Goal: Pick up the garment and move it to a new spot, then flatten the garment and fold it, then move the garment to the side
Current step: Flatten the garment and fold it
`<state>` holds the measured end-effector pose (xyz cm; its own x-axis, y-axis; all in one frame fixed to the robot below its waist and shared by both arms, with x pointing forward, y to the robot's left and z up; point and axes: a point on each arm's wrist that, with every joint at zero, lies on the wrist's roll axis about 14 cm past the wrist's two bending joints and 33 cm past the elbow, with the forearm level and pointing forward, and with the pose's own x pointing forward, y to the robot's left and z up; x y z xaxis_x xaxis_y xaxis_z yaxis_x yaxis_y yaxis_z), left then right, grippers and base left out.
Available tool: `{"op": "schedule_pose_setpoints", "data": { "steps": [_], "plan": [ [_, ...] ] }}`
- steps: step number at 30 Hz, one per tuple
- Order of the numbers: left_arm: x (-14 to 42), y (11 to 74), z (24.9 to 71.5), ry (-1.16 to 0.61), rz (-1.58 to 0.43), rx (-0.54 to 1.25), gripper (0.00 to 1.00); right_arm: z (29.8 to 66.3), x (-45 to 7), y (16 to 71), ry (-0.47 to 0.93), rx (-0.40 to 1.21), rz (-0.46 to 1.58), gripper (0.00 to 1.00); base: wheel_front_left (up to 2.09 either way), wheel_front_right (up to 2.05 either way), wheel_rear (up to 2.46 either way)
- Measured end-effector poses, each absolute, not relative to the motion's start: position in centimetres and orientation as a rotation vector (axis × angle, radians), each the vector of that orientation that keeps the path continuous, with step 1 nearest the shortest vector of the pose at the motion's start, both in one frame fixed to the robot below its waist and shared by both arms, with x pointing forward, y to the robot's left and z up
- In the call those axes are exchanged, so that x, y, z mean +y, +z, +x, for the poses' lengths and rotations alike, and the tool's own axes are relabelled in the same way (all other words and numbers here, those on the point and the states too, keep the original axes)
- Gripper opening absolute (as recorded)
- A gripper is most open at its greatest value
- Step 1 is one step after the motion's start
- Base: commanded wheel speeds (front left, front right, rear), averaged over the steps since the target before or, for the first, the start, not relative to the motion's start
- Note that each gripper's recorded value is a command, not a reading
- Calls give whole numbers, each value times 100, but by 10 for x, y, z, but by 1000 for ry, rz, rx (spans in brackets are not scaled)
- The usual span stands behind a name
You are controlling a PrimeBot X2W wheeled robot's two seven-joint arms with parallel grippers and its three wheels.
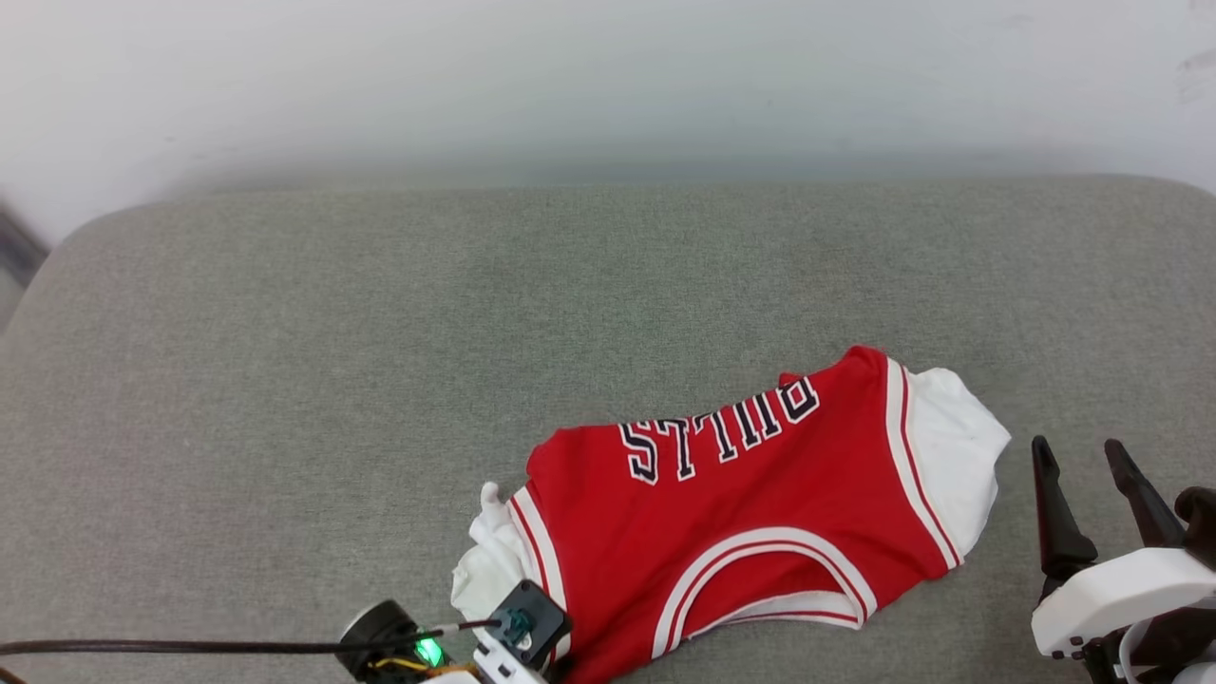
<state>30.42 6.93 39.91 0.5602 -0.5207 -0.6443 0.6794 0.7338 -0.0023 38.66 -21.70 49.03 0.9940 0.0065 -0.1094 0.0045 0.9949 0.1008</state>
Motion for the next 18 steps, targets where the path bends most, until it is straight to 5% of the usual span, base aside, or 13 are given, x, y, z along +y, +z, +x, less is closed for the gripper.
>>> {"op": "schedule_pose_setpoints", "data": {
  "steps": [3,4,12,18],
  "plan": [
    [70,397,302,-690,239,649,7,387,-213,490,13,117,101,100,0,0,0],
    [70,400,305,-674,229,624,100,387,-211,491,19,116,102,100,0,0,0],
    [100,454,351,-413,10,339,100,389,-197,499,63,99,106,100,0,0,0],
    [141,450,347,-299,1,370,100,390,-194,502,74,94,104,100,0,0,0]
  ]
}}
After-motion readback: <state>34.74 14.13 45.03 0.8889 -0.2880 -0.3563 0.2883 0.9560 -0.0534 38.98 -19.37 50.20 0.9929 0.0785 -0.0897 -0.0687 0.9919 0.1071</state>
